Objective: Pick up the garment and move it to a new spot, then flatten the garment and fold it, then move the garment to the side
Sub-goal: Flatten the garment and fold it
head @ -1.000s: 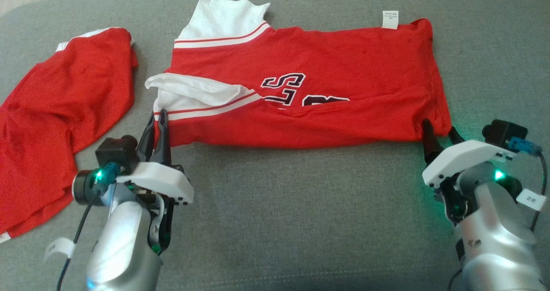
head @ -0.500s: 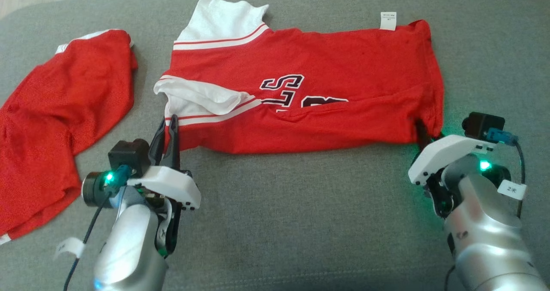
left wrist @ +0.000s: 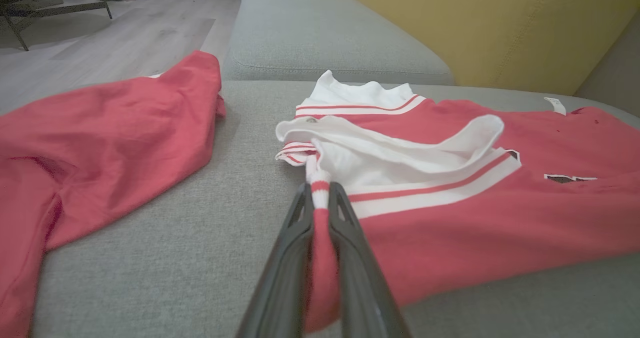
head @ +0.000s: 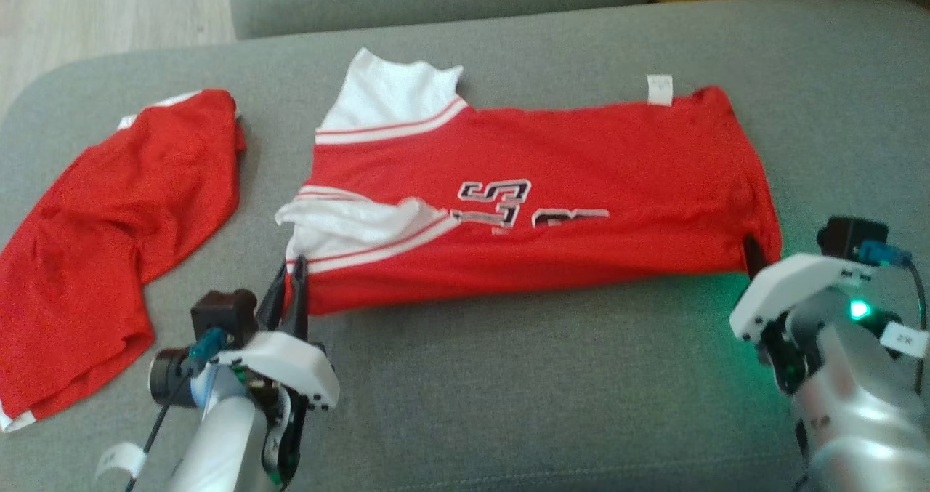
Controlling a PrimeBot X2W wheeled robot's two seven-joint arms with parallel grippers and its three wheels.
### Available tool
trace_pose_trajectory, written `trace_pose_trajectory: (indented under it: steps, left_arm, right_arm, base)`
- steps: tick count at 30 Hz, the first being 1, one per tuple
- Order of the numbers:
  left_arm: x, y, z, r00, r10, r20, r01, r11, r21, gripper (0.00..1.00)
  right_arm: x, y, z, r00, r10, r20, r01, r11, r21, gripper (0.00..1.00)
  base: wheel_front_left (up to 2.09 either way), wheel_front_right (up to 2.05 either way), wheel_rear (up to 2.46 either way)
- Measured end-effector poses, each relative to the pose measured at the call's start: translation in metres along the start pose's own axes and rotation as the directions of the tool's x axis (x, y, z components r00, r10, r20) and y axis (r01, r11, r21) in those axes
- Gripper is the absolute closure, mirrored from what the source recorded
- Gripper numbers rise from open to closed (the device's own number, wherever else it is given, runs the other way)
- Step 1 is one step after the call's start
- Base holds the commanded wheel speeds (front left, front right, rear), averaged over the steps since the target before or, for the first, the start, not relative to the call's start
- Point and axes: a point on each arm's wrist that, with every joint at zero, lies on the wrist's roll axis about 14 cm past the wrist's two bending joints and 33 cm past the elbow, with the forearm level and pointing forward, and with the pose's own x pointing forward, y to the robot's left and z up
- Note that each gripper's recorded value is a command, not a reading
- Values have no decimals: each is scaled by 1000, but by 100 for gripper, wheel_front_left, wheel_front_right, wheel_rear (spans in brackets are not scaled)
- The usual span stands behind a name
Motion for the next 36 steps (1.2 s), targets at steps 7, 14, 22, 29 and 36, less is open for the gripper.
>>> trace_pose_trajectory:
  steps: [7, 14, 22, 29, 36]
  left_arm:
    - [-28, -11, -28, 992, -51, -115, 44, 997, -60, 100]
    - [-50, -23, -45, 977, -101, -190, 85, 992, -89, 100]
    - [-45, -28, -31, 984, -107, -145, 92, 990, -107, 0]
    - [-31, -16, 0, 999, -39, 1, 39, 994, -104, 0]
    - [8, -27, 43, 987, -98, 128, 105, 993, -54, 0]
  right_arm:
    - [-25, -8, -25, 996, 18, -92, -16, 999, 30, 100]
    - [-48, -19, -38, 993, 25, -118, -18, 998, 59, 100]
    - [-68, -29, -27, 999, -10, -37, 11, 1000, 27, 0]
    - [-78, -22, 28, 978, -22, 207, 41, 995, -87, 0]
    - [-77, -5, 48, 945, 16, 328, 37, 987, -155, 0]
  base:
    - [0, 0, 0]
    - [0, 0, 0]
    - [0, 0, 0]
    - [0, 0, 0]
    - [0, 0, 0]
